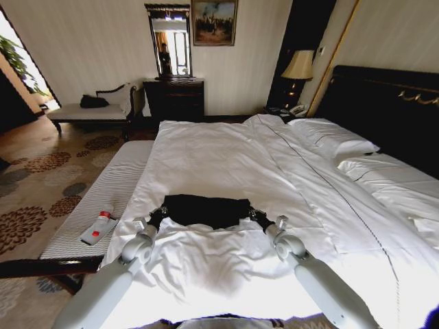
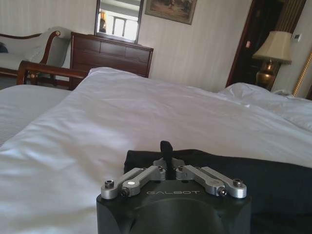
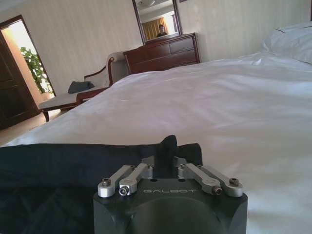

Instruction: Fold the clothes on the bed.

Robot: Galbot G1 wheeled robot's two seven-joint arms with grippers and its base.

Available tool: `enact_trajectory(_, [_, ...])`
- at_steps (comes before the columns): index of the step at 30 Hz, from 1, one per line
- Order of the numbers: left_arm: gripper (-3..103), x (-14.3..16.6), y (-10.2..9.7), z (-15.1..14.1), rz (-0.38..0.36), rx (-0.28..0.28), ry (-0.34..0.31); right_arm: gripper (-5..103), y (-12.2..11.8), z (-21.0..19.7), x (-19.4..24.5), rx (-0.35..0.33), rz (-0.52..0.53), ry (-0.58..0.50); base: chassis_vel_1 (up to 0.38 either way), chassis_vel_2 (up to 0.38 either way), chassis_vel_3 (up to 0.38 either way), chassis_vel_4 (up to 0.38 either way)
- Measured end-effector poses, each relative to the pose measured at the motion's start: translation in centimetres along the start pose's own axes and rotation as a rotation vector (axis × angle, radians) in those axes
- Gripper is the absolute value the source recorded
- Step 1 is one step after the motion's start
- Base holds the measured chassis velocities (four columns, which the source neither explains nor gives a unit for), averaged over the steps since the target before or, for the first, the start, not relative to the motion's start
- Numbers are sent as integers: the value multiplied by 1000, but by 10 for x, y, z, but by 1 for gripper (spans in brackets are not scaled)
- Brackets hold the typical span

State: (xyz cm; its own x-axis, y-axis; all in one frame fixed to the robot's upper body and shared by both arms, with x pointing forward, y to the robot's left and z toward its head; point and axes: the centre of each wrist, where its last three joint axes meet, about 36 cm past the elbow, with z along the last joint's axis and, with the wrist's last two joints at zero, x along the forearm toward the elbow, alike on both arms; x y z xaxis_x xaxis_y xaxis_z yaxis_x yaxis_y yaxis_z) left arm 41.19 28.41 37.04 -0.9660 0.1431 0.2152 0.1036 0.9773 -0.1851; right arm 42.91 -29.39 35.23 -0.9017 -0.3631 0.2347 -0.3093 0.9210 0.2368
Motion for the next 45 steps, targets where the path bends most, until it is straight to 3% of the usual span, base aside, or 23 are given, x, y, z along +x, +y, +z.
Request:
enact_trajectory(4, [25, 18, 3, 0, 11, -46, -4, 37, 13, 8, 26, 7, -18, 14, 0, 0, 0, 0])
enact_trajectory(6, [25, 23, 3, 0, 6, -49, -5, 42, 16, 12, 35, 12, -21, 20, 0, 0, 0, 0])
enact_trajectory(8, [36, 30, 9, 1, -22, -78, -10, 54, 18, 14, 48, 22, -17, 25, 0, 0, 0, 0])
enact_trajectory(10, [42, 33, 13, 2, -33, -95, -15, 54, 18, 15, 51, 26, -13, 25, 0, 0, 0, 0])
enact_trajectory(12, [53, 41, 18, 1, -50, -122, -31, 65, 14, 13, 56, 35, 5, 11, 0, 0, 0, 0])
enact_trajectory(14, [58, 51, 21, -4, -61, -121, -45, 76, 11, 5, 58, 37, 22, -10, 0, 0, 0, 0])
enact_trajectory(16, [64, 57, 22, -6, -62, -122, -49, 76, 9, 0, 58, 38, 29, -20, 0, 0, 0, 0])
enact_trajectory(20, [80, 78, 24, -11, -60, -185, -66, 96, 9, -36, 52, 43, 36, -63, 0, 0, 0, 0])
enact_trajectory(21, [80, 78, 24, -11, -60, -185, -66, 96, 9, -36, 52, 43, 36, -63, 0, 0, 0, 0])
enact_trajectory(24, [96, 90, 21, -11, -58, -210, -77, 100, 10, -60, 38, 88, 14, -91, 0, 0, 0, 0])
enact_trajectory(30, [100, 97, 7, -12, -21, -205, -76, 100, 5, -72, 13, 111, 16, -74, 0, 0, 0, 0])
enact_trajectory(34, [100, 108, 0, -11, -4, -205, -65, 100, -2, -57, -36, 120, 13, -14, 0, 0, 0, 0])
enact_trajectory(37, [100, 117, -2, -15, 3, -213, -63, 100, -8, -53, -87, 177, 10, -4, 0, 0, 0, 0])
enact_trajectory(45, [100, 131, -6, -25, 16, -204, -60, 100, -18, -41, -130, 311, -19, -17, 0, 0, 0, 0])
